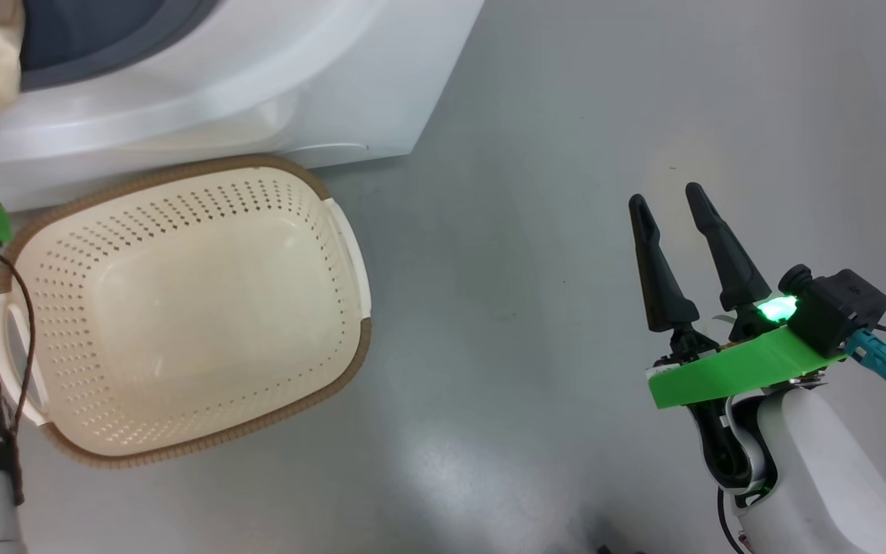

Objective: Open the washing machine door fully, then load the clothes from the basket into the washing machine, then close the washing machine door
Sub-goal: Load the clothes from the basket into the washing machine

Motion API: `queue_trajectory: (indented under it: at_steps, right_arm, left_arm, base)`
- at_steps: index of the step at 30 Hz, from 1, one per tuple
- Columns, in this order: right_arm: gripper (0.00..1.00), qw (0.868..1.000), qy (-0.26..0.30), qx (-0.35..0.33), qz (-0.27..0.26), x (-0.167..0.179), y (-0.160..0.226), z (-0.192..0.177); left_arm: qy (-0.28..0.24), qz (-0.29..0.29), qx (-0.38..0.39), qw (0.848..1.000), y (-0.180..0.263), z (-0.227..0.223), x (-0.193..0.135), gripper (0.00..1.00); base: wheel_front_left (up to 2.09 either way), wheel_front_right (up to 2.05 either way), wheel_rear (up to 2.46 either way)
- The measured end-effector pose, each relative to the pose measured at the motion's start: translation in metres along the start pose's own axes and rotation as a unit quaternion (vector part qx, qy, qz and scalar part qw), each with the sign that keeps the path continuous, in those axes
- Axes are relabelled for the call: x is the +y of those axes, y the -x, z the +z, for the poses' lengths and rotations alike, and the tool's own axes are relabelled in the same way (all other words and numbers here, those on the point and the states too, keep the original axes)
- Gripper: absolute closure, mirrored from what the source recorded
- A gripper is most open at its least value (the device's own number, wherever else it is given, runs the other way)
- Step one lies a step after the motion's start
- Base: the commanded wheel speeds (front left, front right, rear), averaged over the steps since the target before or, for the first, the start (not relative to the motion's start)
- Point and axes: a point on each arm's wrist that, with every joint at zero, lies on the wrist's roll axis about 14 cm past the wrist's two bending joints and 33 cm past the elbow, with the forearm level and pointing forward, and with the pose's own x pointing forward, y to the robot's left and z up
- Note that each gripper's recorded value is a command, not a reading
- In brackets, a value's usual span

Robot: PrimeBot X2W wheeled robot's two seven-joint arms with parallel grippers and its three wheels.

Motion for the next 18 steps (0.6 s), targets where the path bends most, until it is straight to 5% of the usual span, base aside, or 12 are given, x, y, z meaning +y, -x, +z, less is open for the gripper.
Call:
queue_trajectory:
  at_steps: [18]
  right_arm:
    - [0.00,1.000,-0.005,0.007,-0.007,-0.001,0.003,-0.006]
  left_arm:
    - [-0.011,-0.084,-0.027,0.996,-0.042,0.029,-0.070,1.00]
  base:
    - [0.00,0.00,0.00]
